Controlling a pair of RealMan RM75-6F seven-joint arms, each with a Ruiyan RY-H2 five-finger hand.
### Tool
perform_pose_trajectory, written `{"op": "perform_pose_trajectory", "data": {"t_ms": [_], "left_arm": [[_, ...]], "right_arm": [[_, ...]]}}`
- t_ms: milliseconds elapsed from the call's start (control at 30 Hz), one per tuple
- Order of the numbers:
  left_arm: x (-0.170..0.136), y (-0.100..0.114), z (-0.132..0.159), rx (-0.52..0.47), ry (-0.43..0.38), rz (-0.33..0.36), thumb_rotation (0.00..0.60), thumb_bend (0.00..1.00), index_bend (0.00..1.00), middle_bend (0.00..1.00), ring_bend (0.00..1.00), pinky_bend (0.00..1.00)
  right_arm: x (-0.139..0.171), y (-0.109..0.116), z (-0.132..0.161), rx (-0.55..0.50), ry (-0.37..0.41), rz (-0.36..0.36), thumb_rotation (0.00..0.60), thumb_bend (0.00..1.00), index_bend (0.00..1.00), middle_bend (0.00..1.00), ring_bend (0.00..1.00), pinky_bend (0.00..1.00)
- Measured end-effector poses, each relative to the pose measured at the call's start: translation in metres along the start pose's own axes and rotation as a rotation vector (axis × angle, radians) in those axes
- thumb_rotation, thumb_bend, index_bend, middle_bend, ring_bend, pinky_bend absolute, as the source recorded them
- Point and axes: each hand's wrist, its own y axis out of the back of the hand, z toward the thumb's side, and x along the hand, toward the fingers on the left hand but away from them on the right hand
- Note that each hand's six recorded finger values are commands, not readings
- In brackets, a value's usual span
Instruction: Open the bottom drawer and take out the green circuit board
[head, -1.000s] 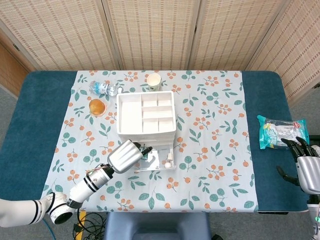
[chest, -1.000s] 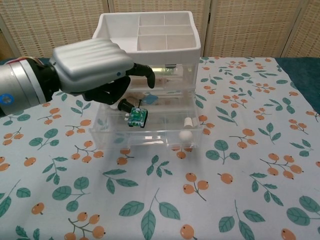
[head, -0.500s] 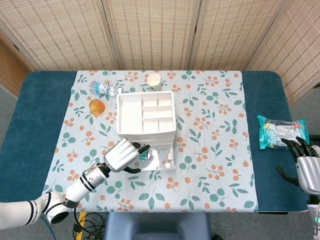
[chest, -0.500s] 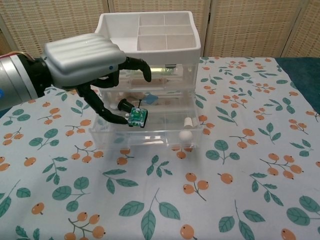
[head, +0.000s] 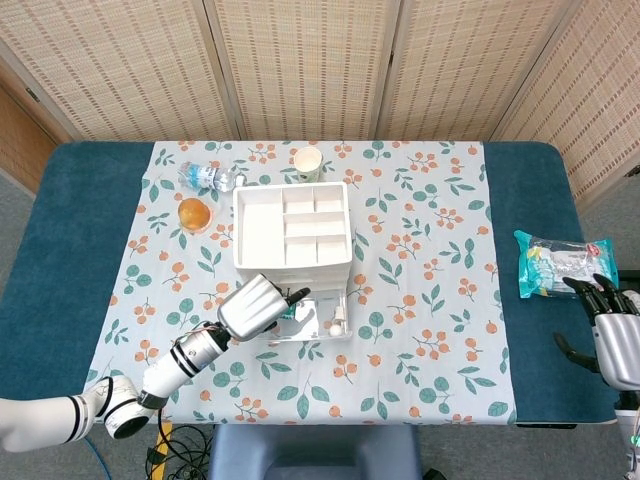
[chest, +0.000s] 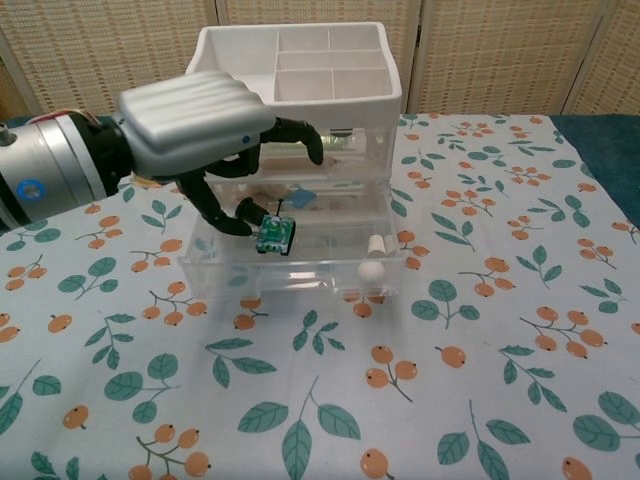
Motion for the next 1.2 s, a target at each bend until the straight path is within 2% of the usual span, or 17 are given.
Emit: {"op": "perform_pose_trajectory", "data": {"t_ms": [333,500,667,900,1200], "left_arm": [[0.014,-0.012,0.005,0.087,-0.022,-0.03,0.6,0.04,0.29,1.0,1.0,1.0],[0.015,-0.017,0.004,0.133,-0.031,-0.058,0.6,0.1,0.31,1.0,1.0,1.0],[0.017,-0.02,0.004,0.169,-0.046,-0.081,0.6,0.1,0.32,1.0,1.0,1.0],[0.02,-0.022,0.004,0.217,-0.068,-0.105,0.6,0.2,0.33,1.0,1.0,1.0],[0.019,-0.025,0.007,0.287,-0.099,-0.119,0.6,0.22,0.33,1.0,1.0,1.0]], "right_arm": [[0.0,0.0,-0.003,0.0,-0.01,0.002,0.6,0.29,0.14,0.22,0.13,0.21],[-0.001,-0.001,-0.004,-0.002,-0.008,0.005,0.6,0.29,0.14,0.22,0.13,0.21],[-0.002,-0.001,-0.004,-0.003,-0.007,0.004,0.6,0.29,0.14,0.22,0.13,0.21],[-0.001,0.0,-0.005,-0.002,-0.011,0.0,0.6,0.29,0.14,0.22,0.13,0.21],[-0.002,0.0,-0.006,-0.003,-0.012,0.001,0.6,0.29,0.14,0.22,0.13,0.21]]}}
